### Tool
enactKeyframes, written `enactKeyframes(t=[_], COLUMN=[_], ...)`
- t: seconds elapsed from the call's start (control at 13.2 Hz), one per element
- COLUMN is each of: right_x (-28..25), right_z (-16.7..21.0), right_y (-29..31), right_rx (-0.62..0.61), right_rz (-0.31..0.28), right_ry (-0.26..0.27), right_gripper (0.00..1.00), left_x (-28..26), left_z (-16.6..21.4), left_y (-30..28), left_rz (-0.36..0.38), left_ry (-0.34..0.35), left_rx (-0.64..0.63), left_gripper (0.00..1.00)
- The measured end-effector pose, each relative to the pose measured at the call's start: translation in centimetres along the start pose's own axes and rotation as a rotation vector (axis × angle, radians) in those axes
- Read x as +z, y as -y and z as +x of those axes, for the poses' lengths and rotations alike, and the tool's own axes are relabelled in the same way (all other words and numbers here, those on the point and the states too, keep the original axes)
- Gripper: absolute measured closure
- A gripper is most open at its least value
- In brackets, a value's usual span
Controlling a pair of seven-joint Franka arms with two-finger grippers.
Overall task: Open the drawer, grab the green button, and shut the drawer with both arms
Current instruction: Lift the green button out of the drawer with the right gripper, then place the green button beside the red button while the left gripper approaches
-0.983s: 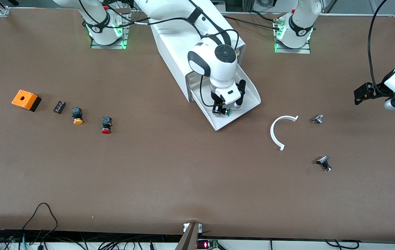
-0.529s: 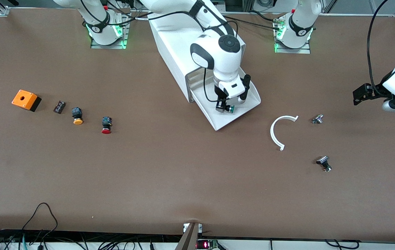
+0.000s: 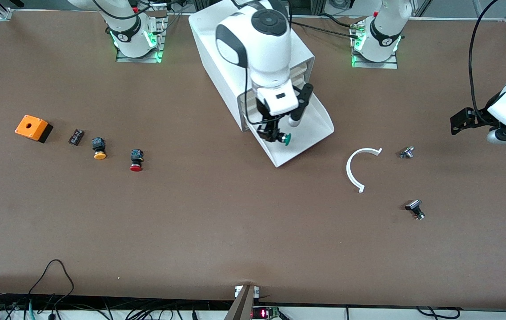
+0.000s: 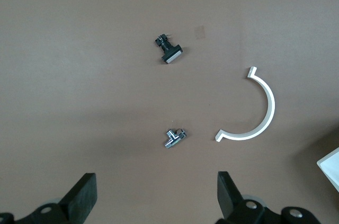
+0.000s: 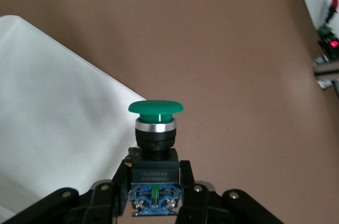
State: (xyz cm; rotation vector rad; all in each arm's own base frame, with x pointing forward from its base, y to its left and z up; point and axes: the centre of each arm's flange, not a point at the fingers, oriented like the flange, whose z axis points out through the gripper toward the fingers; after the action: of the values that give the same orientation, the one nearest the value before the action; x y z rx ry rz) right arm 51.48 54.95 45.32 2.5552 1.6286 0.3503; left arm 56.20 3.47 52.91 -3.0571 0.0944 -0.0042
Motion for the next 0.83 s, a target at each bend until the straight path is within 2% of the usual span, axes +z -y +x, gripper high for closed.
enactKeyframes(t=[0.3, 0.6, 0.68, 0.83], right_x=[0.7, 2.1, 2.5, 3.6], right_z=[-4.8, -12.2, -14.1, -17.2], right_y=[-6.9, -15.2, -17.1, -19.6], right_rx=[0.114, 0.272, 0.311, 0.409], right_rz=[0.018, 0.046, 0.052, 0.065], right_ry=[0.052, 0.109, 0.123, 0.153], right_gripper=[0.59, 0.59, 0.59, 0.59], left_x=[1.5, 3.8, 4.0, 4.6], left_z=[-0.4, -1.0, -1.2, -1.4], left_y=[-0.1, 0.2, 0.1, -0.6], left_rz=[-0.004, -0.011, -0.023, -0.091], left_ry=[0.036, 0.09, 0.104, 0.119], left_rx=[0.001, -0.005, -0.009, -0.034], left_gripper=[0.0, 0.0, 0.0, 0.0])
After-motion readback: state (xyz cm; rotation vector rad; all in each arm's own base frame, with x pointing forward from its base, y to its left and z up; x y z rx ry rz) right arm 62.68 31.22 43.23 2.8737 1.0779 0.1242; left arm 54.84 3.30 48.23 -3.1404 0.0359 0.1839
